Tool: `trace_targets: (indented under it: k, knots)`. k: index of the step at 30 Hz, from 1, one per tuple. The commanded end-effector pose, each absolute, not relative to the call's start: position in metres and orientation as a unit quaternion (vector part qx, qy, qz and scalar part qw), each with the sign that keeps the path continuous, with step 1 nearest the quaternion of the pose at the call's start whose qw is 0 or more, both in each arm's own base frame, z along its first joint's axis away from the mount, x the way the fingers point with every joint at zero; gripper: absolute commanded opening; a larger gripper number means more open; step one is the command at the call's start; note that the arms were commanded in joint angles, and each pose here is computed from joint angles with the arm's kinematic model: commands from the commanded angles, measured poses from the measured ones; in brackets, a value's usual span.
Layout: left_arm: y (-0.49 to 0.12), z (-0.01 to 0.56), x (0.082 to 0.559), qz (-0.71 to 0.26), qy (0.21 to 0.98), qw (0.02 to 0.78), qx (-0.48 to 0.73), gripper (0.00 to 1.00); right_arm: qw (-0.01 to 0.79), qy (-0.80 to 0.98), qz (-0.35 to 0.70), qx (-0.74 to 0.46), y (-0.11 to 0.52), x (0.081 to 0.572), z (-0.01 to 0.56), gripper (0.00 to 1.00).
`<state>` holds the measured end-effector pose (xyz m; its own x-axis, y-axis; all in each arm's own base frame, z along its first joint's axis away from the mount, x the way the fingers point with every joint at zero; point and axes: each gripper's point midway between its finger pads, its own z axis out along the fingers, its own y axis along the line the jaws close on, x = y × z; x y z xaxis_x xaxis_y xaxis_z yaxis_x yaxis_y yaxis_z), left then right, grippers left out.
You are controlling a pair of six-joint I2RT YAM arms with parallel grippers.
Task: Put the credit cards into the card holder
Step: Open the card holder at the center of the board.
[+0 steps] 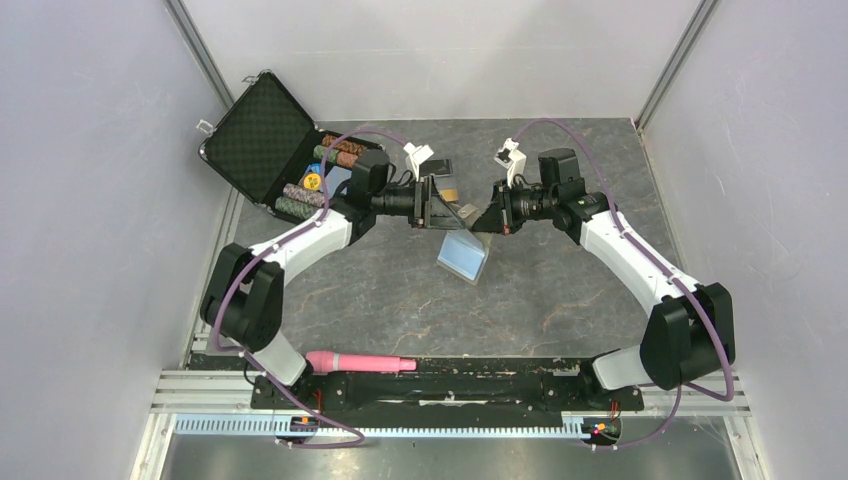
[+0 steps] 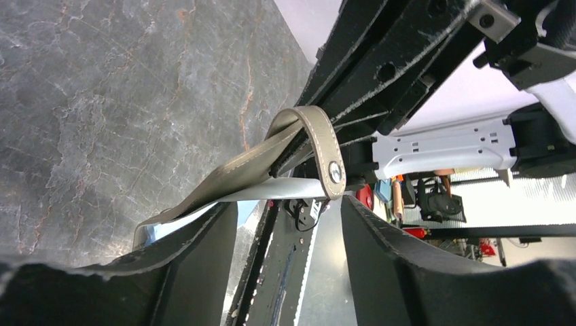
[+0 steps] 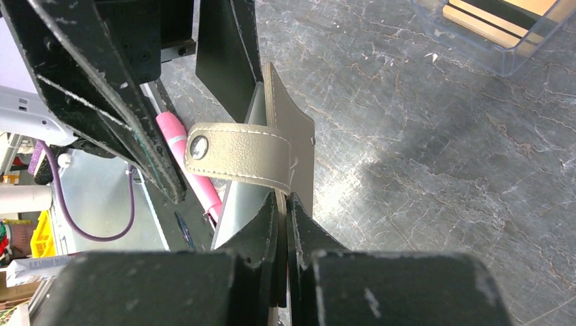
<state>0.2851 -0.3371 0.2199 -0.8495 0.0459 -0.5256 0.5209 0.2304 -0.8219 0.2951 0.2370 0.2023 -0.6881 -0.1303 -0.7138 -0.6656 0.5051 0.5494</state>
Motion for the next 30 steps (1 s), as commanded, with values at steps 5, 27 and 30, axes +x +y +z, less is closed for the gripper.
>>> trace_targets:
  k: [5,27,30]
  knots:
    - [-0.332,0.246,0.272,-0.606,0.684,0.286,0.287,0.70,0.336,0.779,0.462,-0.257,0.245,0.295,0.233,0.00]
    - [-0.325,0.225,0.295,-0.417,0.656,0.468,0.420,0.67,0.307,0.771,0.510,-0.228,0.252,0.287,0.247,0.00]
    - [-0.320,0.222,0.307,-0.366,0.673,0.493,0.413,0.72,0.307,0.769,0.513,-0.228,0.252,0.285,0.249,0.00]
